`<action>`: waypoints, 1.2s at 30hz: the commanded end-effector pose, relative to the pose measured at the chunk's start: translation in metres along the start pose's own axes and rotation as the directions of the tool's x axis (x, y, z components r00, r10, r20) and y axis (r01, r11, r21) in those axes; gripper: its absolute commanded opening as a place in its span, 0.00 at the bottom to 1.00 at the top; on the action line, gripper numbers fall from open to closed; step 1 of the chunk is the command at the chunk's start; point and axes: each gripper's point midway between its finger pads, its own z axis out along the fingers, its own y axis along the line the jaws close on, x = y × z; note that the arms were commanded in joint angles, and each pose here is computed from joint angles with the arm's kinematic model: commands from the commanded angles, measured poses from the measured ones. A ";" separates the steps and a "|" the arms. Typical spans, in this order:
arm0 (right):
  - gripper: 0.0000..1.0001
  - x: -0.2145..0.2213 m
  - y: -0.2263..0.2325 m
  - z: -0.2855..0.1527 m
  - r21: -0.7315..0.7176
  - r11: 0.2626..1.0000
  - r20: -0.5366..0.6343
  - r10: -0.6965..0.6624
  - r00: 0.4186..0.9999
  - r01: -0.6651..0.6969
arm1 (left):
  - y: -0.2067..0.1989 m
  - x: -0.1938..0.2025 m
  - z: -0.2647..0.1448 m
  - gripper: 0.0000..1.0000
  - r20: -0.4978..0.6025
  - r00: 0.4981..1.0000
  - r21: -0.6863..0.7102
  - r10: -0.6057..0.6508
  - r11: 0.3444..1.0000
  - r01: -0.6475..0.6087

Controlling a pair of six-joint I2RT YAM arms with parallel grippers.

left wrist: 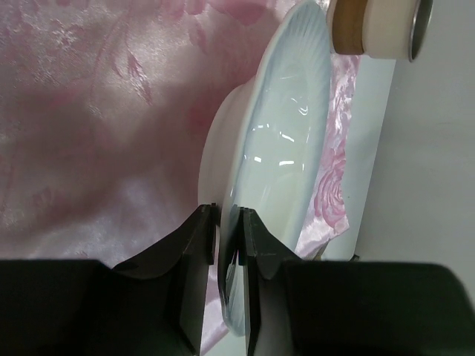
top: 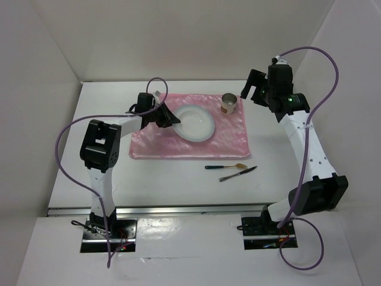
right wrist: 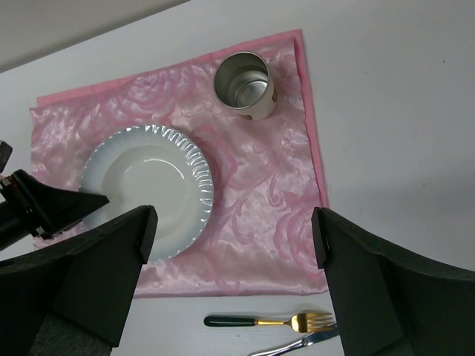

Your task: Set the dinner table for one person

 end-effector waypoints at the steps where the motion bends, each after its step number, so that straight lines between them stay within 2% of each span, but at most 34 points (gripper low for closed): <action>1: 0.98 -0.003 -0.005 -0.013 0.009 1.000 0.023 -0.011 1.000 0.011 | -0.056 -0.036 -0.006 0.00 0.081 0.995 0.200 0.063 0.977 -0.078; 11: 0.98 0.003 -0.004 -0.011 -0.004 1.000 0.006 -0.012 1.000 0.012 | -0.025 -0.036 0.006 0.00 0.043 0.998 0.091 0.052 0.994 -0.055; 12: 0.98 0.003 -0.002 -0.011 -0.015 1.000 0.001 -0.012 1.000 0.012 | -0.024 -0.037 0.006 0.12 0.042 0.998 0.072 0.051 0.996 -0.054; 14: 0.98 0.003 -0.002 -0.011 -0.015 1.000 0.001 -0.012 1.000 0.012 | -0.017 -0.035 0.005 0.26 0.034 0.998 0.035 0.052 0.998 -0.054; 16: 0.98 0.003 -0.002 -0.011 -0.015 1.000 0.001 -0.012 1.000 0.012 | -0.009 -0.036 0.006 0.45 0.044 0.998 -0.007 0.052 0.999 -0.052; 19: 0.98 0.003 -0.002 -0.011 -0.015 1.000 0.001 -0.012 1.000 0.012 | -0.012 -0.040 -0.001 0.61 0.062 0.995 -0.024 0.079 0.997 -0.077; 20: 0.98 0.003 -0.002 -0.011 -0.015 1.000 0.001 -0.012 1.000 0.012 | -0.008 -0.039 -0.002 0.74 0.058 0.995 -0.041 0.083 0.996 -0.080; 25: 0.98 0.003 -0.005 -0.019 -0.002 1.000 0.005 -0.022 1.000 0.022 | -0.009 -0.051 -0.014 0.96 0.079 0.991 -0.101 0.110 0.990 -0.102; 29: 0.98 0.000 -0.009 -0.024 0.018 0.999 0.013 -0.031 0.999 0.031 | -0.016 -0.069 -0.044 1.00 0.160 0.973 -0.183 0.167 0.974 -0.137; 33: 0.98 -0.003 -0.011 -0.028 0.026 0.999 0.027 -0.030 0.999 0.029 | -0.058 -0.083 -0.092 1.00 0.239 0.933 -0.189 0.269 0.955 -0.227; 36: 0.98 -0.003 -0.011 -0.032 0.025 0.999 0.029 -0.030 0.999 0.029 | -0.083 -0.059 -0.101 0.98 0.197 0.883 -0.231 0.426 0.895 -0.380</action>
